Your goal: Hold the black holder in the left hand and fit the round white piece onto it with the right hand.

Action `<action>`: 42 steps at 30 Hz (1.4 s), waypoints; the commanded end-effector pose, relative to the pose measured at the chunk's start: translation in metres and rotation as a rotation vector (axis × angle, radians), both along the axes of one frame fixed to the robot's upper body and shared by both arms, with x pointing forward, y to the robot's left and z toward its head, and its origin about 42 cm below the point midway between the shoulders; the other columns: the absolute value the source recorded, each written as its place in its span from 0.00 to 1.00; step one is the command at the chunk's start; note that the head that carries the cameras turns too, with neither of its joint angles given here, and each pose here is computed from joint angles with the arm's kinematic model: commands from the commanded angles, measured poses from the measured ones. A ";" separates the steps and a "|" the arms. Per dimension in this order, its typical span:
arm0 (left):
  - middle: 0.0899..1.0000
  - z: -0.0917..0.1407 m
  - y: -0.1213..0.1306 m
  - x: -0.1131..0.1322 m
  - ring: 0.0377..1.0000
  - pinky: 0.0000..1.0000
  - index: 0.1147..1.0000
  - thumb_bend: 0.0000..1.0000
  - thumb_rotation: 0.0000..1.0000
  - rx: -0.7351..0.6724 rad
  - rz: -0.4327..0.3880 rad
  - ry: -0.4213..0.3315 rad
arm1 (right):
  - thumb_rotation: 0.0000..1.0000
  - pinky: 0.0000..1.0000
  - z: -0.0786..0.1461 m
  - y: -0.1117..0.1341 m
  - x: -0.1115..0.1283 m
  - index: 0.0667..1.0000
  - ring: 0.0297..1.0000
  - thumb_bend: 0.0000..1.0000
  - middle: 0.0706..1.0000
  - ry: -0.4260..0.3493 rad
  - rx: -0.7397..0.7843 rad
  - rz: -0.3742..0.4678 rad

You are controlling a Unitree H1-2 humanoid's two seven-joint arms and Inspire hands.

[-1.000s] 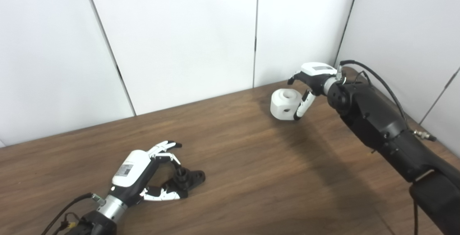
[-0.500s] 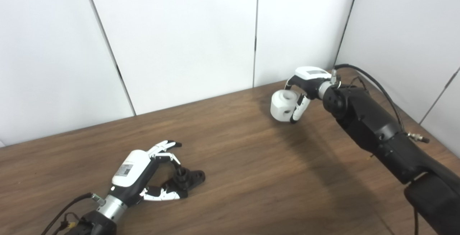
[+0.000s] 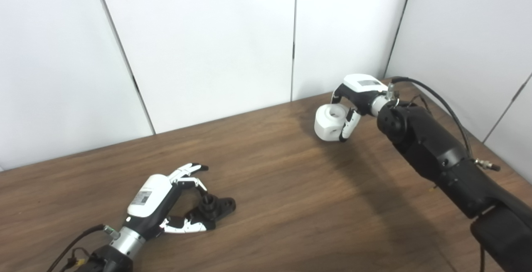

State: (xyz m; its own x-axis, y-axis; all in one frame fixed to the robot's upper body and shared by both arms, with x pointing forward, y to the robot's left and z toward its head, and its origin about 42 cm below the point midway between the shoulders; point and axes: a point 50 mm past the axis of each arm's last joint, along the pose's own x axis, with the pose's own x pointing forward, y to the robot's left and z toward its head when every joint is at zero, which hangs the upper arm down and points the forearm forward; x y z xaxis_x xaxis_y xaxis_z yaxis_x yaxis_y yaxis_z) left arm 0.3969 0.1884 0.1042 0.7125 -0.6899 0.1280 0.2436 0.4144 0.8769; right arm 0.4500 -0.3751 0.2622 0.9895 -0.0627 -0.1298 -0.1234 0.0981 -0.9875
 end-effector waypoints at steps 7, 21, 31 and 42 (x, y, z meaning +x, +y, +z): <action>0.86 -0.044 0.024 -0.027 0.90 0.71 0.42 0.52 0.07 0.131 0.014 0.139 | 0.13 0.82 0.043 0.002 0.004 0.44 0.78 0.52 0.70 -0.196 -0.032 0.080; 0.86 -0.042 0.017 -0.028 0.90 0.70 0.42 0.52 0.07 0.135 0.004 0.126 | 0.13 0.81 0.067 0.026 -0.011 0.44 0.81 0.52 0.73 -0.169 0.082 0.154; 0.86 -0.039 0.007 -0.029 0.90 0.71 0.42 0.52 0.07 0.134 0.010 0.130 | 0.13 0.81 0.085 0.055 -0.028 0.44 0.81 0.52 0.74 -0.071 0.137 0.203; 0.87 -0.033 -0.004 -0.030 0.90 0.71 0.42 0.52 0.07 0.139 0.014 0.127 | 0.13 0.75 0.093 0.077 -0.037 0.44 0.78 0.52 0.74 -0.006 0.197 0.294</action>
State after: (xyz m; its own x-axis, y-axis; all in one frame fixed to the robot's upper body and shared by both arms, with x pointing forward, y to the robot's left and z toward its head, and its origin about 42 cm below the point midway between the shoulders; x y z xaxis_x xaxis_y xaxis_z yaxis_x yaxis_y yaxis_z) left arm 0.3880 0.1816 0.1083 0.7337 -0.6670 0.1296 0.2309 0.4241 0.8757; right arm 0.4117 -0.3049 0.3200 0.9539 0.2211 -0.2028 -0.2561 0.2483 -0.9342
